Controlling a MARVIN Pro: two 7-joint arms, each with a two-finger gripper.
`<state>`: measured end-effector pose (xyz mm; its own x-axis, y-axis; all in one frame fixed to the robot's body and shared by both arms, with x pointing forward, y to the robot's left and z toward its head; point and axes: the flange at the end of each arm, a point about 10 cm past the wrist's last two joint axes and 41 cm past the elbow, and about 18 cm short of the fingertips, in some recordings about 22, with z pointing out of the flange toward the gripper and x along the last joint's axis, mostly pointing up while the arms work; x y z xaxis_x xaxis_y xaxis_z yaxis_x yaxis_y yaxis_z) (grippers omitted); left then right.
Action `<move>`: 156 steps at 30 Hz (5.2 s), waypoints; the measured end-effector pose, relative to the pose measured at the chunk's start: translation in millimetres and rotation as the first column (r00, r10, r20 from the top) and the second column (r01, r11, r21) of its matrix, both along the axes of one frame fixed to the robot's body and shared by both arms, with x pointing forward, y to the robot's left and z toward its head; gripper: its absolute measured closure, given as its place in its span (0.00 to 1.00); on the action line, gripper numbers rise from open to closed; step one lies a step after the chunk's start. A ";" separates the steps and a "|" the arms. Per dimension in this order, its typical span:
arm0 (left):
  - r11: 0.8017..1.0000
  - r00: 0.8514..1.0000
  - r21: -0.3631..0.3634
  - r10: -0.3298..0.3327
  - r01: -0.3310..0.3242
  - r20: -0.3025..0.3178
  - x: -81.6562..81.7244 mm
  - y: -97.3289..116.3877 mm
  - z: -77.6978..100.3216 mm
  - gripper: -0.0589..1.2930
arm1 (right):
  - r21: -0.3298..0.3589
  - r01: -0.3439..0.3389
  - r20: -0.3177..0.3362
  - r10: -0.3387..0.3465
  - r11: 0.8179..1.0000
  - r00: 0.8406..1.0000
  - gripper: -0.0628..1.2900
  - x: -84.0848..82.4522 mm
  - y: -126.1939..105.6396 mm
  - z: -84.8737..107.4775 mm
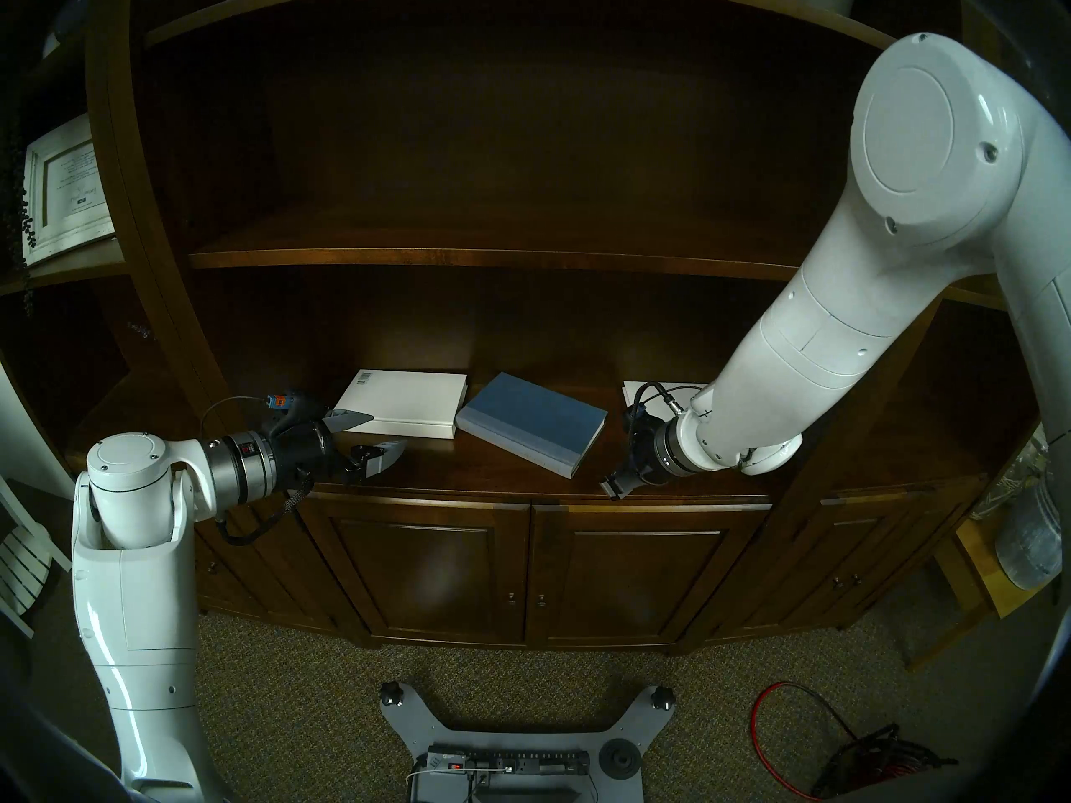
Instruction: Close the books and align them horizontally on the shelf
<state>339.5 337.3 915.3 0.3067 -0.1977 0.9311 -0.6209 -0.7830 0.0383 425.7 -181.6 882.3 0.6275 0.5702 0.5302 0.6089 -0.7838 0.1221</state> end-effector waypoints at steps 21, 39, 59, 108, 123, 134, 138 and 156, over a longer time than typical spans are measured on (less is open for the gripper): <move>1.000 1.000 0.001 0.000 0.000 0.000 0.0 0.1 -0.3 0.04 | 0.199 -0.168 0.106 0.150 0.965 0.983 0.02 -21.9 61.7 52.7; 1.000 1.000 0.000 0.000 0.000 0.001 0.1 0.1 0.0 0.04 | 0.169 -0.112 0.022 0.109 0.979 0.994 0.83 6.4 75.4 65.8; 1.000 1.000 -0.001 0.000 0.000 0.001 0.1 0.0 0.1 0.04 | 0.120 -0.077 -0.112 0.091 0.990 0.990 0.98 42.8 88.3 18.3; 1.000 1.000 -0.001 0.000 0.000 0.001 0.2 0.0 0.1 0.04 | 0.053 0.005 -0.068 -0.001 0.999 0.998 0.98 41.4 76.2 -7.3; 1.000 1.000 -0.001 0.000 0.000 0.001 0.2 0.0 0.1 0.04 | 0.118 -0.034 -0.055 0.041 0.992 0.998 0.80 48.6 93.3 9.8; 1.000 1.000 -0.001 0.001 -0.001 0.001 0.2 0.0 0.1 0.04 | 0.045 0.084 -0.104 -0.079 0.995 0.991 0.04 61.3 115.5 14.1; 1.000 1.000 -0.001 0.001 -0.001 0.001 0.2 0.0 0.1 0.04 | 0.031 0.116 -0.117 -0.111 0.993 0.987 0.04 68.6 125.0 13.4; 1.000 1.000 -0.001 0.001 -0.001 0.001 0.2 0.0 0.1 0.04 | -0.023 0.170 -0.088 -0.172 0.985 0.981 0.04 89.1 156.2 -4.4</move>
<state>339.6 337.3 915.4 0.3054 -0.1965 0.9317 -0.6205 -0.7833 0.0382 514.8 -25.4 877.9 0.7609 0.4581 0.4595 0.4751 -0.8757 0.0863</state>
